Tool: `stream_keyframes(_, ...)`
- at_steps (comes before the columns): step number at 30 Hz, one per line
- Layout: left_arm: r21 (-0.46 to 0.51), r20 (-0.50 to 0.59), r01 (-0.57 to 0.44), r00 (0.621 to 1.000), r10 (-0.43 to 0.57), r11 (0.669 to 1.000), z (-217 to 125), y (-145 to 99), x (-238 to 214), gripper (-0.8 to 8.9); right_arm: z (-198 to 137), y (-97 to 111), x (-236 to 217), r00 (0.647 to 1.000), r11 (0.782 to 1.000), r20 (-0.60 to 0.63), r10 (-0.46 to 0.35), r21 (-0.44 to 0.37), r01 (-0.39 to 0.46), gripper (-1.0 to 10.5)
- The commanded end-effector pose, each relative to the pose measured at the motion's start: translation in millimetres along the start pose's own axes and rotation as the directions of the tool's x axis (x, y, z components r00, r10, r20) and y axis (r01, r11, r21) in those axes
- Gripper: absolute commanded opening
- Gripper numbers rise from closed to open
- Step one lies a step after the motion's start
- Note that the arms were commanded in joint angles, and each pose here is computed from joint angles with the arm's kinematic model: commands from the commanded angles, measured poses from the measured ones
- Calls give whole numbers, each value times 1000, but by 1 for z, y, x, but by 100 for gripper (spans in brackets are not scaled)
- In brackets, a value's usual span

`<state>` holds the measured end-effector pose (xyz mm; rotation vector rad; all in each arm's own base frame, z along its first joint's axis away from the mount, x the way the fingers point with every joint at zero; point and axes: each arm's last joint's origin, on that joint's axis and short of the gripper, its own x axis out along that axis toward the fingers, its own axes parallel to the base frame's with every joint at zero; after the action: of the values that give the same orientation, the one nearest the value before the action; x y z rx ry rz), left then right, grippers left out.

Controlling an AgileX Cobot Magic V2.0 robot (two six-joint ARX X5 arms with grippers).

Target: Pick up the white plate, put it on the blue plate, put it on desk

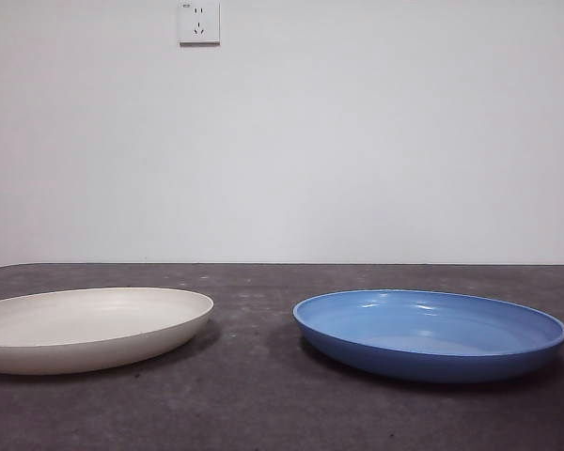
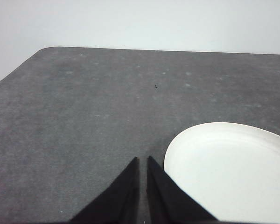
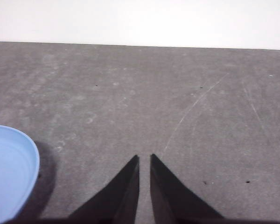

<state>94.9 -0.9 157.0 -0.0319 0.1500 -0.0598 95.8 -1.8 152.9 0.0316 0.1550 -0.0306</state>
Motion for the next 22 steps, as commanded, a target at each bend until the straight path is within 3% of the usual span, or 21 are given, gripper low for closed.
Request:
stream_keyframes(1,-73,-1,-5,1000,5,997,-5,1,2,24,-1,1,0,999,996,8,34,86,-35,36)
stream_keyframes(6,-122,7,2,1000,-1,993,-2,0,1,16,2,2,0,996,980,36,79,178,-84,10)
stream_keyframes(15,-248,112,58,993,-30,967,49,-5,-12,17,44,5,-13,989,919,103,106,368,-137,10)
stream_keyframes(22,-252,123,94,990,-64,963,102,-8,-17,16,91,11,-28,977,901,-18,214,389,-190,10)
